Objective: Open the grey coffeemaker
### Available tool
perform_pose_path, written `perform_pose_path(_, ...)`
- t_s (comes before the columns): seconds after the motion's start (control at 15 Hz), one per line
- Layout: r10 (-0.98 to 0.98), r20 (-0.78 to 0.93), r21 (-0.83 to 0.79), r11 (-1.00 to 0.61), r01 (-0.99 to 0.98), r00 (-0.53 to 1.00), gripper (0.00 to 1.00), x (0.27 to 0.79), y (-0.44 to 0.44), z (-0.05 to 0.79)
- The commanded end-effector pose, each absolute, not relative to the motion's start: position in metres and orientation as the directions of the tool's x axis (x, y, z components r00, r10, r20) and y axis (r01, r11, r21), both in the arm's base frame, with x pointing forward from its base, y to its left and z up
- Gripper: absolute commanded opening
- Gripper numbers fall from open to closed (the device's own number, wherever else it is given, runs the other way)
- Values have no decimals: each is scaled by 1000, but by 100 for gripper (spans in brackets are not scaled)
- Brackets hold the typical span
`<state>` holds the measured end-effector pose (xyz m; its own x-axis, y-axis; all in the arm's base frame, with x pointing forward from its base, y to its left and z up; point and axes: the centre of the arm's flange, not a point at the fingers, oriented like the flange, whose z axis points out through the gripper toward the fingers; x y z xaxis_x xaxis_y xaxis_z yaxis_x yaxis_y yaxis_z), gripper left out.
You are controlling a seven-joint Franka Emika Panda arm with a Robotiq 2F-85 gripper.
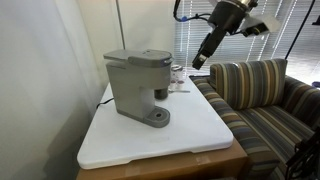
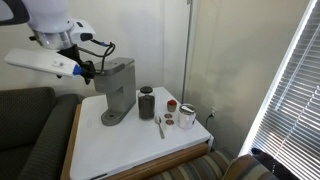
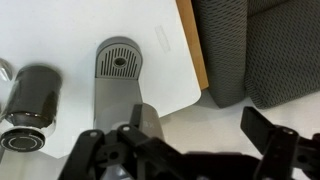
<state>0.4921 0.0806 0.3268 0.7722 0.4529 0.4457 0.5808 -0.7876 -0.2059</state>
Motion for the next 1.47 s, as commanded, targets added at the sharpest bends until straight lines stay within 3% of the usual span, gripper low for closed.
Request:
perform_pose_path(0.0, 439, 444, -189, -806, 561, 781, 100, 504, 85, 319)
perform_pose_path(0.07, 435, 444, -186, -810, 555, 783, 100, 506, 86, 318)
perform_pose_path(0.2, 430, 442, -181, -817, 548, 787, 74, 512, 90, 316)
perform_pose_path(0.87, 419, 467, -138, -835, 532, 779, 3, 529, 100, 310)
perform_pose_path(1.4, 405, 486, -111, -851, 514, 775, 0, 540, 98, 304)
